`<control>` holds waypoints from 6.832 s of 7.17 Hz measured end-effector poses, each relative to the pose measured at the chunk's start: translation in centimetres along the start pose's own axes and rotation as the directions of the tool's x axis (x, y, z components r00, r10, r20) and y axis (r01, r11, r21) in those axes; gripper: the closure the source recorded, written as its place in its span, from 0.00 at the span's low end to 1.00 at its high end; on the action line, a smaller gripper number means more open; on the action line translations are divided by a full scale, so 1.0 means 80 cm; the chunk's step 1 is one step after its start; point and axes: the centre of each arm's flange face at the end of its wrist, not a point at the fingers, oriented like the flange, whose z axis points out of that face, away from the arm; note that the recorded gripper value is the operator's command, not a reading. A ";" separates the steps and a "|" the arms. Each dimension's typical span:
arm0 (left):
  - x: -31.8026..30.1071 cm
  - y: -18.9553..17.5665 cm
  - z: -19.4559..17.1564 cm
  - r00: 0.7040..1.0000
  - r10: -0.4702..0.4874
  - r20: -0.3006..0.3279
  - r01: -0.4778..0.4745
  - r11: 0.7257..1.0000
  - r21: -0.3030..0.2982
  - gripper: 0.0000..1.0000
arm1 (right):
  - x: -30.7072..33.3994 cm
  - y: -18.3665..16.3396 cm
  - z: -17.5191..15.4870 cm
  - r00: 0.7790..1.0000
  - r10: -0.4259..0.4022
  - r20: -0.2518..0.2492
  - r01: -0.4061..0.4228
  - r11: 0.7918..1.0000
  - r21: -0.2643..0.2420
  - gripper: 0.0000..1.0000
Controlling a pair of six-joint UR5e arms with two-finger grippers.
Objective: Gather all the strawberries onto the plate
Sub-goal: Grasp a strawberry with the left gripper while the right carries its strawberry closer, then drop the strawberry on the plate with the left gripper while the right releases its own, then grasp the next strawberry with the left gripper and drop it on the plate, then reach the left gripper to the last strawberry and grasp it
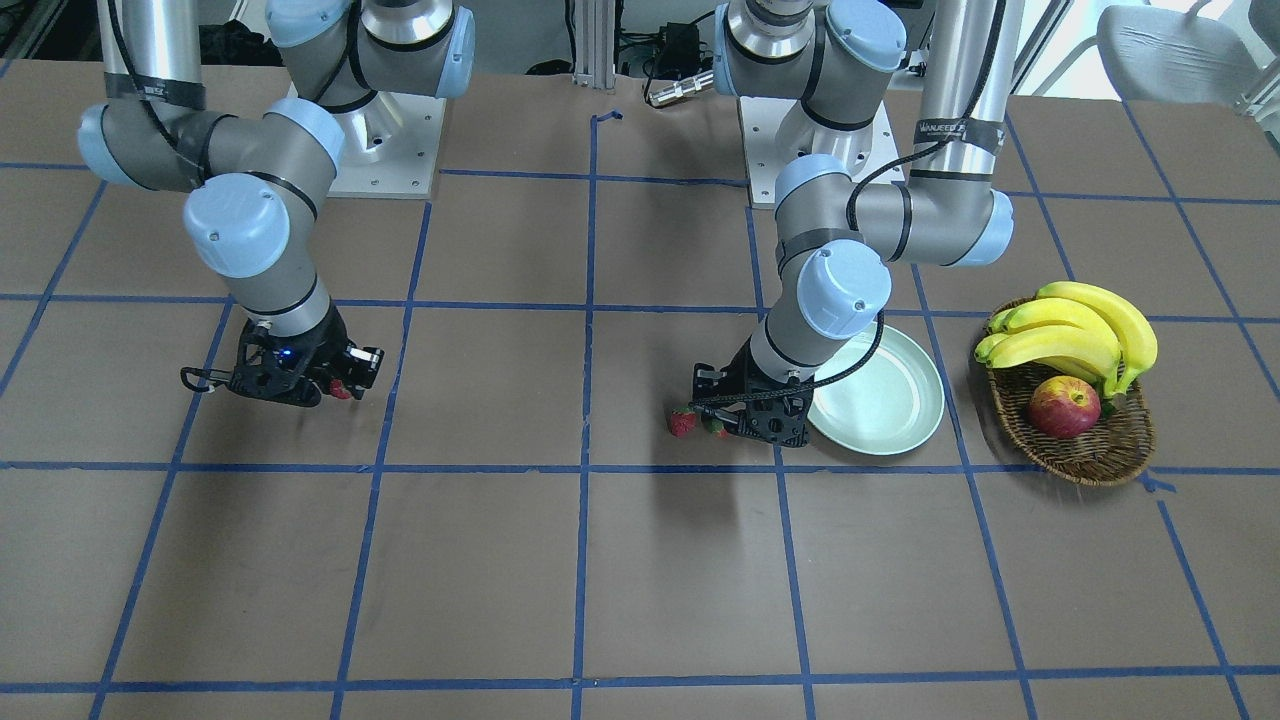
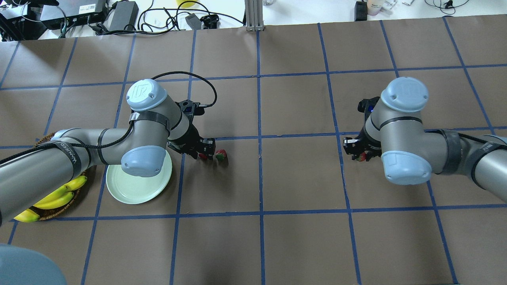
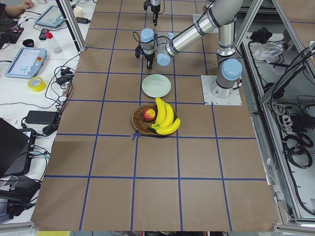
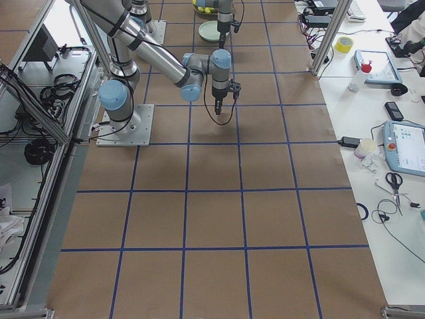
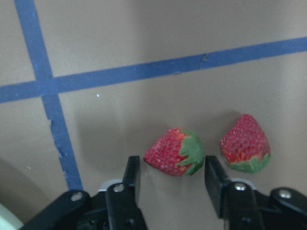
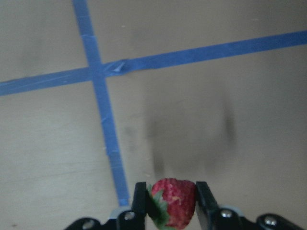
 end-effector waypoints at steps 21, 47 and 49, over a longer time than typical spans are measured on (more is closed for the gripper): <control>-0.204 0.004 -0.138 0.977 -0.211 -0.014 0.206 0.963 -0.173 0.00 | -0.102 -0.096 -0.376 0.998 0.059 -0.018 -0.061 0.995 -0.079 0.00; -0.211 -0.002 -0.109 0.970 -0.222 0.095 0.235 0.960 -0.153 0.00 | -0.079 -0.043 -0.403 0.999 -0.032 0.018 0.030 0.996 0.082 0.00; -0.146 -0.014 -0.128 0.972 -0.222 0.076 0.229 0.968 -0.101 0.00 | -0.079 -0.043 -0.403 0.999 -0.032 0.018 0.030 0.996 0.083 0.00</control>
